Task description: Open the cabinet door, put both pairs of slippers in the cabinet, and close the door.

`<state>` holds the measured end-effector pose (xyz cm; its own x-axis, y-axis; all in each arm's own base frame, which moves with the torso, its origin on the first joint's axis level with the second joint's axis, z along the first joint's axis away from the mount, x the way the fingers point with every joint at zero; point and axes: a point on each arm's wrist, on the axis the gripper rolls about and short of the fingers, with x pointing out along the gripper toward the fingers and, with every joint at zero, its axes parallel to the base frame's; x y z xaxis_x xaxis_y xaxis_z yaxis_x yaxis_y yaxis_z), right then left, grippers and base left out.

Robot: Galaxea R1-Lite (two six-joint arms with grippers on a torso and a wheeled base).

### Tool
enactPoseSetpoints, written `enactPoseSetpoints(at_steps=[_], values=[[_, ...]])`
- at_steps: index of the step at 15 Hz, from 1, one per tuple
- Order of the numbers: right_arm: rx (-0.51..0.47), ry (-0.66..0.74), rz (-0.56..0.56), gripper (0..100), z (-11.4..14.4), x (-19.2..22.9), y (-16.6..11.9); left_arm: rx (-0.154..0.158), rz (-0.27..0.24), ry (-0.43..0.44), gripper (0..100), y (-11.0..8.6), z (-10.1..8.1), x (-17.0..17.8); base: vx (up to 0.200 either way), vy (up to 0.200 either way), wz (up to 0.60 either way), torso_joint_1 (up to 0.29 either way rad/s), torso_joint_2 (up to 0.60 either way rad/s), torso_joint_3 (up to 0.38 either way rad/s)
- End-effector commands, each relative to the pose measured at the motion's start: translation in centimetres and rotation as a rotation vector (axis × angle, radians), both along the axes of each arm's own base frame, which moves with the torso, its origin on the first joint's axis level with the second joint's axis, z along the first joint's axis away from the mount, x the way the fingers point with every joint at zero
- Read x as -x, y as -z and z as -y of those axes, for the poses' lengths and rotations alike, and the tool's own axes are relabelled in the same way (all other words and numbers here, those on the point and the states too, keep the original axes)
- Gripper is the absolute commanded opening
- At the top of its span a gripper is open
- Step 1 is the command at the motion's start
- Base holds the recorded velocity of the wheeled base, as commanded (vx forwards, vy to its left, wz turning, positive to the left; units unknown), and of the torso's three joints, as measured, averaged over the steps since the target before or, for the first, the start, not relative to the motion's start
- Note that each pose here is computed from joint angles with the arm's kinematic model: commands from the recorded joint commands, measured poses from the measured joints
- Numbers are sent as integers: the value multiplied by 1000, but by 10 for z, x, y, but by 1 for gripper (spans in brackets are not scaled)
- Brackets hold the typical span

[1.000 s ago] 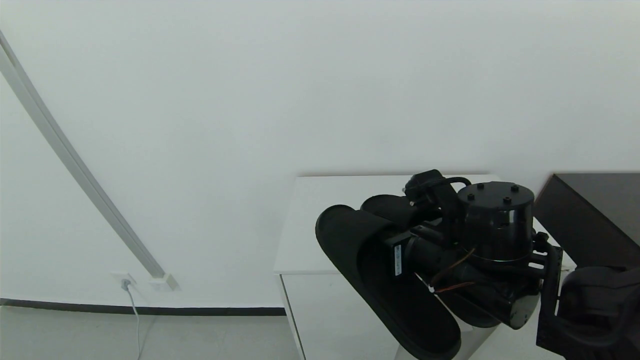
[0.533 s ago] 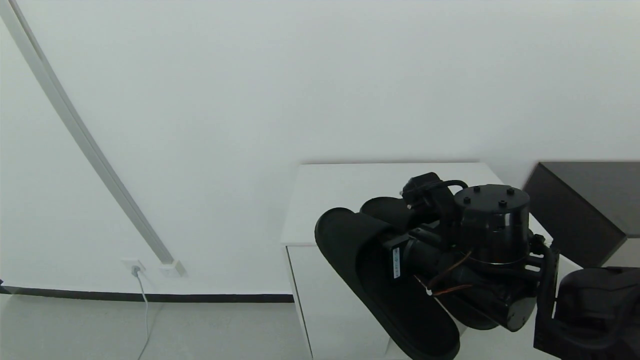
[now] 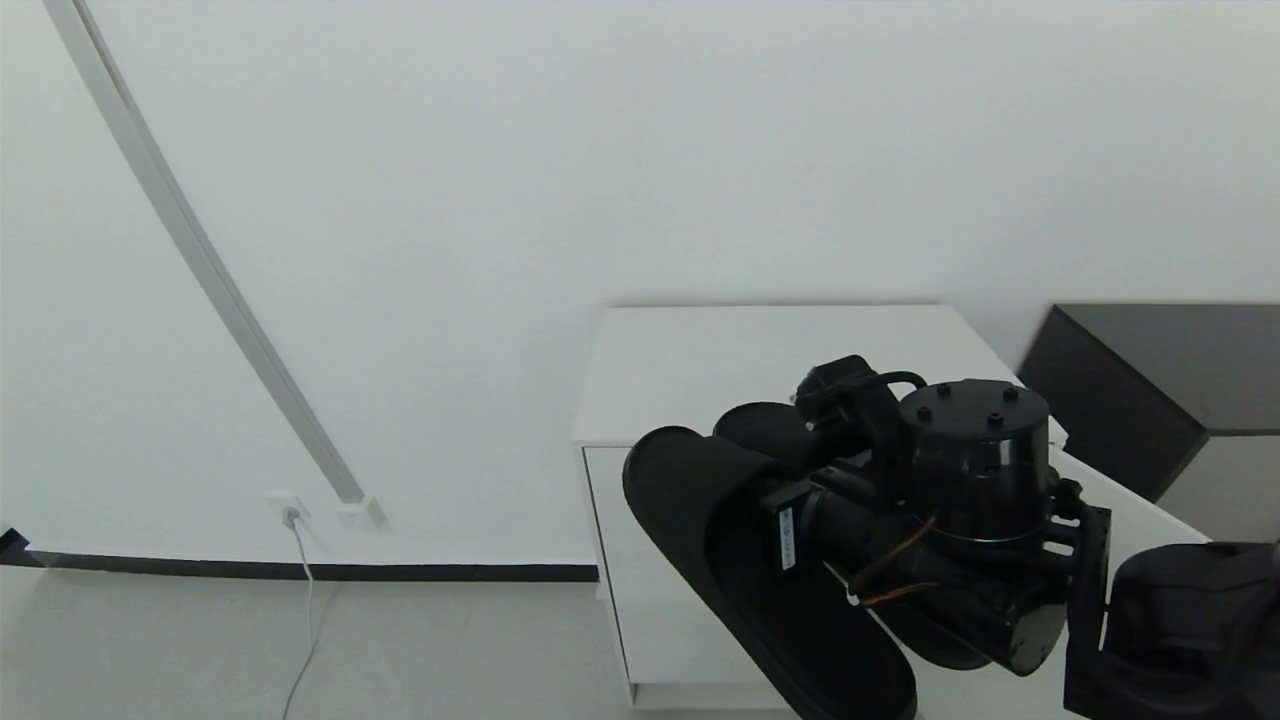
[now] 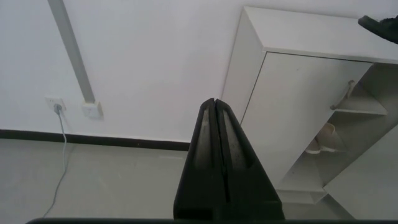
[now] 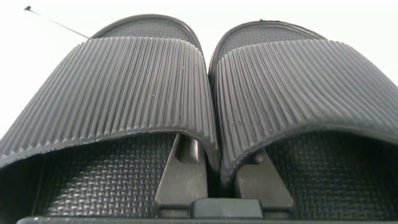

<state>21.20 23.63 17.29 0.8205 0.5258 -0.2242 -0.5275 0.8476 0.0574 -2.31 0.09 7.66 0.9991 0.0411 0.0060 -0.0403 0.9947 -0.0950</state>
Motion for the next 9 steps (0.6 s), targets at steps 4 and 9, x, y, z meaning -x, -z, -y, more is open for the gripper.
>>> enactPoseSetpoints(at_steps=[4,9], values=[[7,-9,-5,0,-3,2,3,0,0,0,0,0,0,0,0,0,0,0,0,0],[11,-9,-6,0,-2,2,4,2,0,-2,0,0,0,0,0,-80,0,2,1,1]])
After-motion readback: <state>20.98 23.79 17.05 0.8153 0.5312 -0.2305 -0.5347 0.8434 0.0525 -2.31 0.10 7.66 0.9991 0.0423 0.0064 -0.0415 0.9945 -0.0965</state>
